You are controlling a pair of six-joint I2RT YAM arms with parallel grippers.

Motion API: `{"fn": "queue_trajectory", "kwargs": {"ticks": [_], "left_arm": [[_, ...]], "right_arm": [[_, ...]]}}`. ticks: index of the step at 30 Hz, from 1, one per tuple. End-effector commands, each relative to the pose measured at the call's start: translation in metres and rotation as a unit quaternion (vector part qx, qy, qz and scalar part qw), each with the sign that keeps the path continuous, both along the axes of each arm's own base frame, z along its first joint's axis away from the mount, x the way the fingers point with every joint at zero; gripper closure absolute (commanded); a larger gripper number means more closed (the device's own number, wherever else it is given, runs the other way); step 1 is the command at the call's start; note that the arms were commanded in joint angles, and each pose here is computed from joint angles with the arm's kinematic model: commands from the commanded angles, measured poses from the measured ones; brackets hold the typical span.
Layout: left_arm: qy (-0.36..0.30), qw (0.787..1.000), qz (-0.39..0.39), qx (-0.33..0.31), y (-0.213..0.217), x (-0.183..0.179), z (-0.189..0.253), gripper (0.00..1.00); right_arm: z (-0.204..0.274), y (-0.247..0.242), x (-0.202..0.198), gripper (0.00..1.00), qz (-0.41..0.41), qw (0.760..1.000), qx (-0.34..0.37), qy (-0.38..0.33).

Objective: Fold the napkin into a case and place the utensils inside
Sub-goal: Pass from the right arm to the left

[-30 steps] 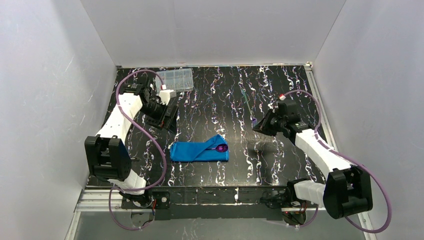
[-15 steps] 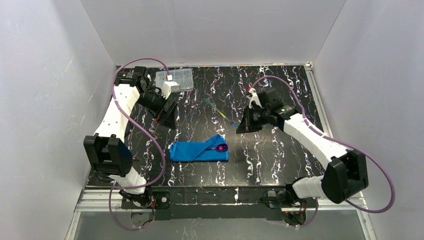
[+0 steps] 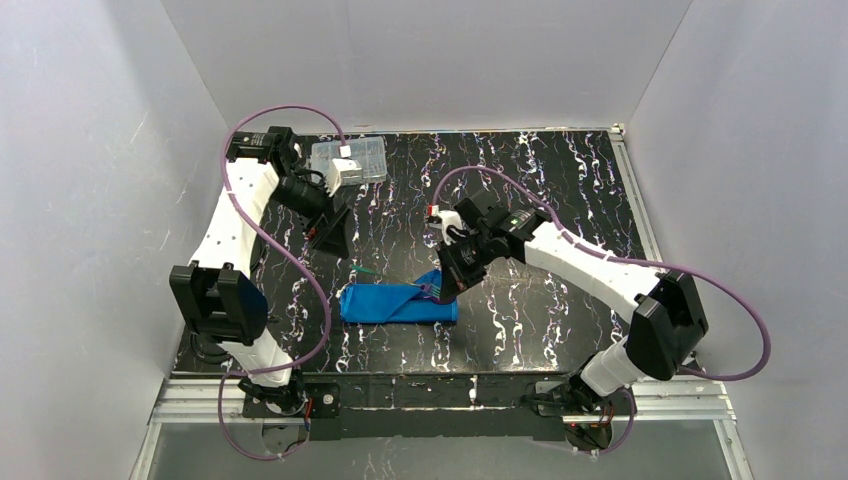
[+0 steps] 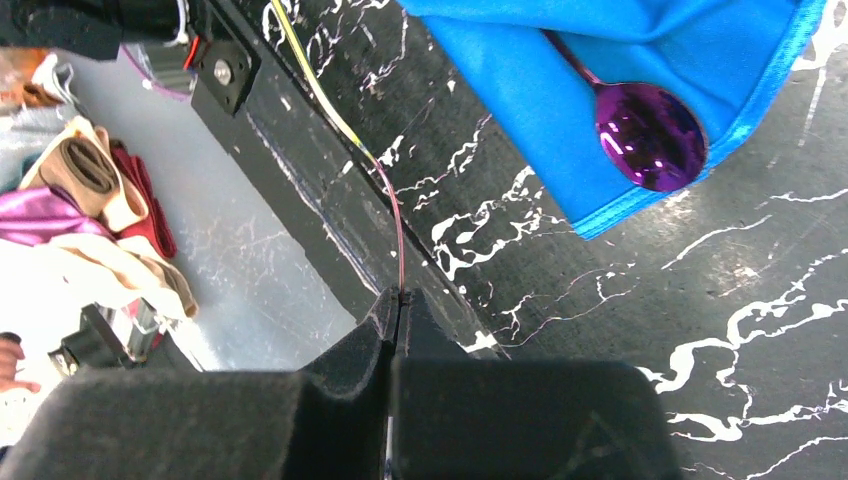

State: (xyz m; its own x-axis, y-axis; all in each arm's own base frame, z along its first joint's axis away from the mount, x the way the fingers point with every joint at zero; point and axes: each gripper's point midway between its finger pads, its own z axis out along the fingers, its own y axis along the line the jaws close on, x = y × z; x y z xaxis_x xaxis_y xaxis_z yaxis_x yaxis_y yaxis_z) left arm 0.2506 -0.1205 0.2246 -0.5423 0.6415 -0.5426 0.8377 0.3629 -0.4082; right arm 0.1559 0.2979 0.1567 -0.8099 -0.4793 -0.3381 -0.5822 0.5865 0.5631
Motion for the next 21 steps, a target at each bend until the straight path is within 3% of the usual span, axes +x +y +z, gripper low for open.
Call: {"fn": "queue_trajectory", "kwargs": {"ticks": [1, 10, 21], "left_arm": [[0.016, 0.999, -0.040, -0.010, -0.004, -0.019, 0.000, 0.02], [0.034, 0.996, -0.082, 0.002, -0.006, -0.047, -0.020, 0.02], [0.085, 0.988, -0.127, -0.009, -0.002, -0.078, -0.022, 0.03]], "right_arm": [[0.015, 0.012, -0.012, 0.99, 0.064, 0.998, 0.025, -0.005], [0.022, 0.025, -0.032, 0.99, 0.134, 0.990, 0.047, 0.006], [0.028, 0.029, -0.038, 0.99, 0.151, 0.987, 0.057, 0.000]]}}
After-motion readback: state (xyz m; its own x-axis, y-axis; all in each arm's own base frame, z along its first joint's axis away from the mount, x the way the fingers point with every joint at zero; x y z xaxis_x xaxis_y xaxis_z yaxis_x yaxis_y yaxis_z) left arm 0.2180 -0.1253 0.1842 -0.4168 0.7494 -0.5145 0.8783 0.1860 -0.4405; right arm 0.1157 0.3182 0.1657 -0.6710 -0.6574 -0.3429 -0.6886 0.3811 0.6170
